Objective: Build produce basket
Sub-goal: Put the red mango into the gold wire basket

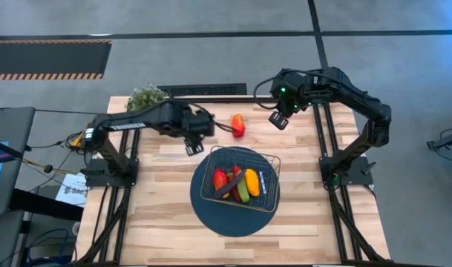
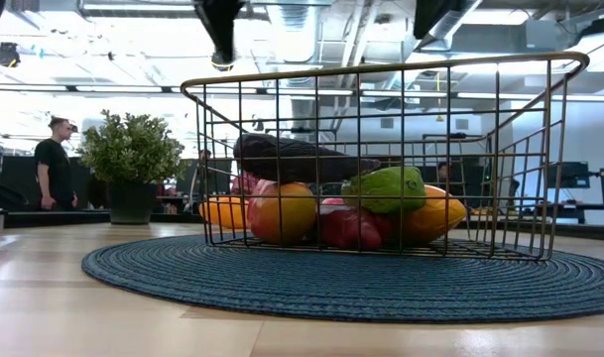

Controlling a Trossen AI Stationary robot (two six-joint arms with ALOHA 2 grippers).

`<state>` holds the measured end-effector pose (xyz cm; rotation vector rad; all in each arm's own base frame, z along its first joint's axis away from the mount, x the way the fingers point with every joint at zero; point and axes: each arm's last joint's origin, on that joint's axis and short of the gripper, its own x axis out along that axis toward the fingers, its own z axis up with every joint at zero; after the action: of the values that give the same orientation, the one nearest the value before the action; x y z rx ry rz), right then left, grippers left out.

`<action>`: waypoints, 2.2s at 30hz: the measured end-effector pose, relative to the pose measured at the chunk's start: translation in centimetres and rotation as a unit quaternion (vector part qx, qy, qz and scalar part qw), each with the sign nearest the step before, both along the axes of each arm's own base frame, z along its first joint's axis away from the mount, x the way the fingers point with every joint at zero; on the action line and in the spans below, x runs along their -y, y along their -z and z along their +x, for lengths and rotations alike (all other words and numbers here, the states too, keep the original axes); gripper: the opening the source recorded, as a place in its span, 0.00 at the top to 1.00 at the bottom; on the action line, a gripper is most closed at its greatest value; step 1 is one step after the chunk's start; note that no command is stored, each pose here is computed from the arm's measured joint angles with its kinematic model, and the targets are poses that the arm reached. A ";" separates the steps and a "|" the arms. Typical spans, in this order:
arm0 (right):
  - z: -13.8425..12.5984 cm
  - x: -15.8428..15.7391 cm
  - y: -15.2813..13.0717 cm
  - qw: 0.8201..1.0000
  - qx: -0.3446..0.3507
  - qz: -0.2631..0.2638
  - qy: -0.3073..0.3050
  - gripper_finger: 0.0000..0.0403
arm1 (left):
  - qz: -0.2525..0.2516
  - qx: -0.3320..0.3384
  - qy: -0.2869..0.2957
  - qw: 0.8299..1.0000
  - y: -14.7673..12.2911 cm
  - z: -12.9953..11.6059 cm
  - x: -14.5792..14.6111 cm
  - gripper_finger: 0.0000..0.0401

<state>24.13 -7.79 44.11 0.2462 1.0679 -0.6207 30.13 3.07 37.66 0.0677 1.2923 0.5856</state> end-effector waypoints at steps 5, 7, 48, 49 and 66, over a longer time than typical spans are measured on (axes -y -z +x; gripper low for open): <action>-0.1 0.4 0.0 0.999 0.016 0.009 0.040 0.67 | -0.003 -0.004 -0.045 0.999 0.4 -3.1 -2.8 0.47; -0.1 0.7 -0.1 0.998 0.023 0.011 0.063 0.61 | -0.015 0.014 -0.071 0.997 0.5 -4.7 -4.0 0.47; 13.5 12.8 15.8 0.952 0.042 0.216 0.212 0.40 | 0.011 0.139 -0.113 0.984 0.2 -17.2 -3.5 0.47; 13.4 12.8 15.8 0.952 0.039 0.217 0.214 0.39 | 0.011 0.138 -0.112 0.984 0.2 -17.2 -3.5 0.47; 13.4 12.8 15.8 0.955 0.027 0.160 0.247 0.35 | 0.011 0.138 -0.112 0.984 0.2 -17.2 -3.5 0.47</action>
<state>37.54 -20.60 28.28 0.8265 1.0557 -0.8779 12.90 6.61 37.51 -0.1386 1.0290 0.7733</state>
